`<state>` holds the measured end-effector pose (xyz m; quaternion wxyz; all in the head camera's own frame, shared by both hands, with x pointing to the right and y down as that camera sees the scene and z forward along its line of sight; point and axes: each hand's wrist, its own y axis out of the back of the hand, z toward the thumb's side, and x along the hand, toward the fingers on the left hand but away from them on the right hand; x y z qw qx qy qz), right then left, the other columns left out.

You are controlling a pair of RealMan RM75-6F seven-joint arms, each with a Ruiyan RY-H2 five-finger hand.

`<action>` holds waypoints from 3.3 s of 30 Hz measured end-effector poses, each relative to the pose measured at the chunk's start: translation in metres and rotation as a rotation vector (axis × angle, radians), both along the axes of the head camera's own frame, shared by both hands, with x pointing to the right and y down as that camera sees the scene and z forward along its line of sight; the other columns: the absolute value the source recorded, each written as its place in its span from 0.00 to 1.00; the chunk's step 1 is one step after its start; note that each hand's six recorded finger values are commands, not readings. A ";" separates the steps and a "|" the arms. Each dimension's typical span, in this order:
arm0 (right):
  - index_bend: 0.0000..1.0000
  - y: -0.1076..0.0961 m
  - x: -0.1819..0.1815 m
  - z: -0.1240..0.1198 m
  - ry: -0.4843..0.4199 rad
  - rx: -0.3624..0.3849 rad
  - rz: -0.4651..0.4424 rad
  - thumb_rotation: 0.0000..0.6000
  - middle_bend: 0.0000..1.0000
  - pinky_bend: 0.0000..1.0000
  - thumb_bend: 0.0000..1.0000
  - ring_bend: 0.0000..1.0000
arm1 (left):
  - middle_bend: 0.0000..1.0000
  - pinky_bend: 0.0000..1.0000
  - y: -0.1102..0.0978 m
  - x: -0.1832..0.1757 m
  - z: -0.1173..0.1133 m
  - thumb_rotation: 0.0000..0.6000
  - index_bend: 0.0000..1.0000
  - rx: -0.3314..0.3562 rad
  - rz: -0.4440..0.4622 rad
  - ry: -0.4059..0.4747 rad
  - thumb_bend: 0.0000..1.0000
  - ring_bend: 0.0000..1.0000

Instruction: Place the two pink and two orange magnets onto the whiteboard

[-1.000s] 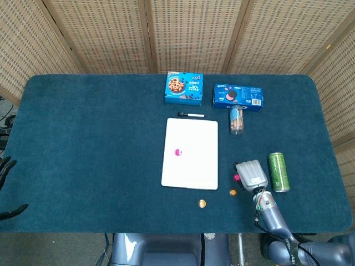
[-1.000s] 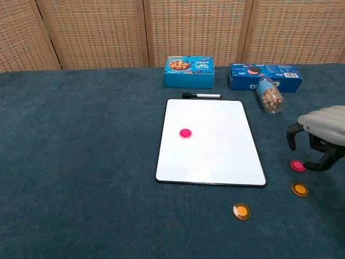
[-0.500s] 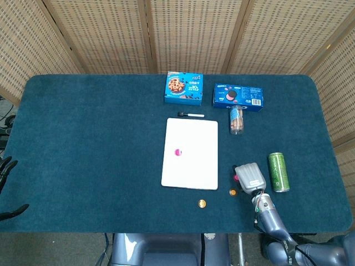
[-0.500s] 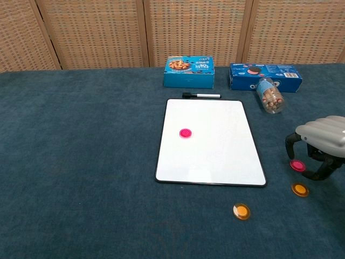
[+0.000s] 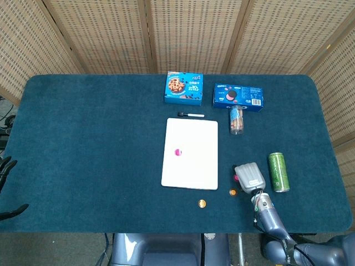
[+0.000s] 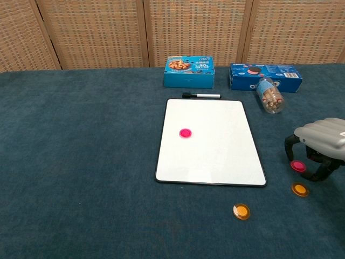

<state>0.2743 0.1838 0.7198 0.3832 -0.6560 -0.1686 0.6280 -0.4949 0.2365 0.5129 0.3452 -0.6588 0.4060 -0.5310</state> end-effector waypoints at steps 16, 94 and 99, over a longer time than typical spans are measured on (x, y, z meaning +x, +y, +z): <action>0.54 0.003 0.002 0.005 -0.009 -0.017 0.013 1.00 0.97 1.00 0.36 0.97 | 0.00 0.00 0.000 0.000 0.000 1.00 0.00 0.000 -0.002 0.000 0.00 0.00; 0.41 0.027 0.006 -0.050 -0.121 0.024 0.090 1.00 0.97 1.00 0.36 0.97 | 0.00 0.00 0.003 -0.001 -0.004 1.00 0.00 0.004 0.000 0.013 0.00 0.00; 0.41 0.030 0.008 -0.041 -0.107 0.026 0.082 1.00 0.97 1.00 0.36 0.97 | 0.00 0.00 0.002 -0.001 -0.002 1.00 0.00 0.000 0.000 0.009 0.00 0.00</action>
